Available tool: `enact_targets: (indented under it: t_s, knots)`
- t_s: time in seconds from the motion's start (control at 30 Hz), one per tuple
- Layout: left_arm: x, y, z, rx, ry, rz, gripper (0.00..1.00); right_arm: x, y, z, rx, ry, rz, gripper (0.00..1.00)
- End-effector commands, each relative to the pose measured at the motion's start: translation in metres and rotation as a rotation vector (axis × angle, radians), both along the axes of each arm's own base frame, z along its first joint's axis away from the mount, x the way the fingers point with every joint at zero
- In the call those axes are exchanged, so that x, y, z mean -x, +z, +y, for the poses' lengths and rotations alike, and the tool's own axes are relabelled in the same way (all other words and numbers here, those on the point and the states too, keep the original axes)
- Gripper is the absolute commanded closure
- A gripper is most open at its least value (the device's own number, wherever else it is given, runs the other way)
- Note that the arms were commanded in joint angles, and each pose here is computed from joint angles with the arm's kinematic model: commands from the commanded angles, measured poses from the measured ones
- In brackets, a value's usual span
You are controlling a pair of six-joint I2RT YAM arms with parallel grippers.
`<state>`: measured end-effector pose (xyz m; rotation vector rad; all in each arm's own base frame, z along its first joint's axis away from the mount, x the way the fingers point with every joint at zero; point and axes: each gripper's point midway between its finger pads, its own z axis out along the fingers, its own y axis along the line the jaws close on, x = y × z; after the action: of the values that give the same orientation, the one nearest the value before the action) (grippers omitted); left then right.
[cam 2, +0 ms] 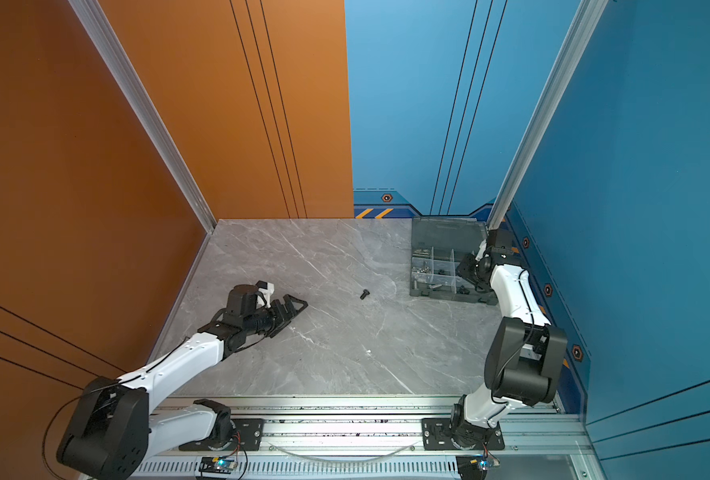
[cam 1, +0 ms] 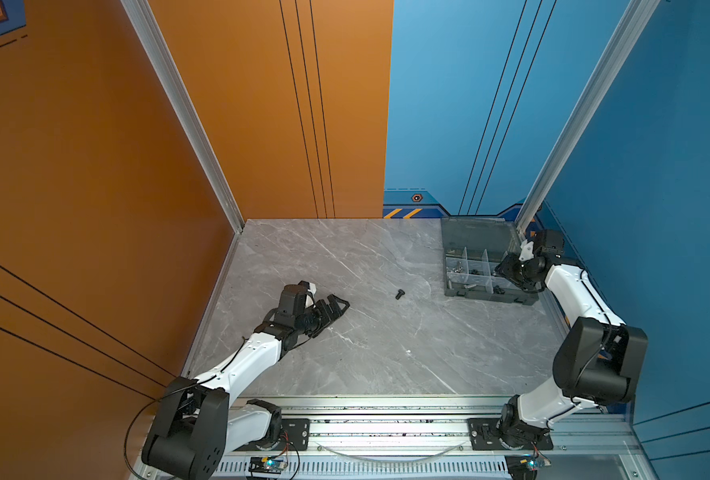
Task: Sort the screws and nuts into containers
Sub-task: 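Open the right gripper to drop the bolt into the black-bolt compartment, then move the right gripper back over the last black hex bolt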
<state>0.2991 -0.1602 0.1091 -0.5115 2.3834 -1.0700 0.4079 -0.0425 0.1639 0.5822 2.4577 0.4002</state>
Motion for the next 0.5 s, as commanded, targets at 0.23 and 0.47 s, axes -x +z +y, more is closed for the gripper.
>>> enact_targets:
  t_s: [0.23,0.47]
  knots:
    - [0.003,0.001,-0.001,0.001,-0.011,0.005,0.02,0.025,0.006,0.118,-0.012,0.222,-0.007,0.48]
    - [0.003,0.001,-0.002,0.0,-0.014,0.005,0.02,0.026,-0.014,0.153,0.034,0.071,0.028,0.47]
